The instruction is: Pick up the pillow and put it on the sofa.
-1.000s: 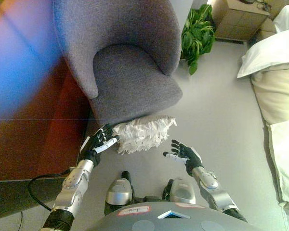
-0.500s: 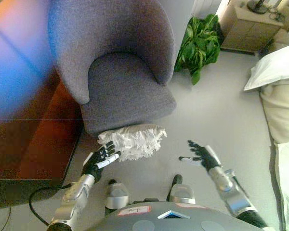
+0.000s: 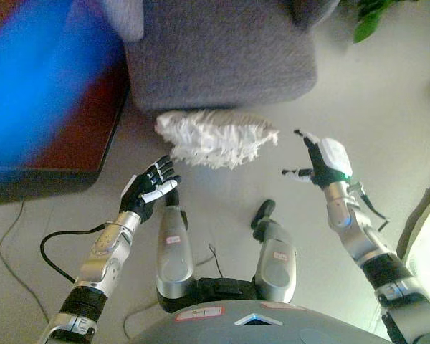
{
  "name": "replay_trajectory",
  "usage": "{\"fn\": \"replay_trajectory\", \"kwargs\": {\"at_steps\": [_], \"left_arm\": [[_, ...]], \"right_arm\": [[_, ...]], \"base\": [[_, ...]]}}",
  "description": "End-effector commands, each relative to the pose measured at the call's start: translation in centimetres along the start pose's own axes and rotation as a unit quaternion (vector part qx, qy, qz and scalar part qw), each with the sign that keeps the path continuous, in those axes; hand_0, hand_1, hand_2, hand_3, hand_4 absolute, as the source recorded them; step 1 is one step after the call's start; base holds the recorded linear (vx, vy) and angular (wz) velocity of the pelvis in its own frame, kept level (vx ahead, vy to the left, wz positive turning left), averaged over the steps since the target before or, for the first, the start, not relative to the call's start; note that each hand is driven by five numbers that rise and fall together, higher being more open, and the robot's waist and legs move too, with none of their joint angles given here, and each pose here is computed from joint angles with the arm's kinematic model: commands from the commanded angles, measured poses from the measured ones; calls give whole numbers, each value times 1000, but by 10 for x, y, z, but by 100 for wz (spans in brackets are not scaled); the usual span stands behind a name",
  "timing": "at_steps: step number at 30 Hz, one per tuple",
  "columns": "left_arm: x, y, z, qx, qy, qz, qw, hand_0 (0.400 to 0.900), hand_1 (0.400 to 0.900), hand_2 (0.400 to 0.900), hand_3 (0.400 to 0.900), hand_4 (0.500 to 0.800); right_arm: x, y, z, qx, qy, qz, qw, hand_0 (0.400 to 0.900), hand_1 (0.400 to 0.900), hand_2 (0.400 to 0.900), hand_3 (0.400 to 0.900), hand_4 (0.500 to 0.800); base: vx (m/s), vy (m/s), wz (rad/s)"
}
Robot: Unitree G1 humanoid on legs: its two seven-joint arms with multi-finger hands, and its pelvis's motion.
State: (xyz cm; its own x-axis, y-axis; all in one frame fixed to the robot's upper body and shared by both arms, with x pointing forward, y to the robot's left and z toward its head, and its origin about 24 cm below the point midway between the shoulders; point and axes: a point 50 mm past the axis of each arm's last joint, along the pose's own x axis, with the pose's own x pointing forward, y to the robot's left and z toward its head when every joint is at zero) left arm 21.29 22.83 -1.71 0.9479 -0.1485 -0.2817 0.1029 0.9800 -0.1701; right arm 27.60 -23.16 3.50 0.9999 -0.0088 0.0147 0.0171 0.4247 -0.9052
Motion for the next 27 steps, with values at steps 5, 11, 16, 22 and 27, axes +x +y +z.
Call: {"fn": "replay_trajectory", "kwargs": {"at_steps": [5, 11, 16, 22, 27], "left_arm": [[0, -17, 46, -8, -120, -49, 992, 900, 900, 900, 900, 800], [5, -26, 61, -25, -151, -65, 986, 900, 900, 900, 900, 800], [5, -31, 69, -33, -167, -86, 982, 900, 900, 900, 900, 800], [3, -38, 68, -52, -172, -109, 978, 900, 900, 900, 900, 800], [1, -41, 66, -74, -173, -119, 975, 900, 900, 900, 900, 800]], "right_arm": [[21, -55, 11, -43, -61, -143, 987, 900, 900, 900, 900, 800], [38, -93, 20, -87, -82, -225, 967, 900, 900, 900, 900, 800], [48, -117, 22, -121, -85, -252, 956, 900, 900, 900, 900, 800], [57, -135, 28, -170, -87, -289, 938, 900, 900, 900, 900, 800], [63, -138, 32, -185, -92, -273, 940, 900, 900, 900, 900, 800]], "base": [[-109, 21, 18], [-66, 47, 17], [-41, 62, 11], [52, 46, 8], [43, 63, 8]]}}
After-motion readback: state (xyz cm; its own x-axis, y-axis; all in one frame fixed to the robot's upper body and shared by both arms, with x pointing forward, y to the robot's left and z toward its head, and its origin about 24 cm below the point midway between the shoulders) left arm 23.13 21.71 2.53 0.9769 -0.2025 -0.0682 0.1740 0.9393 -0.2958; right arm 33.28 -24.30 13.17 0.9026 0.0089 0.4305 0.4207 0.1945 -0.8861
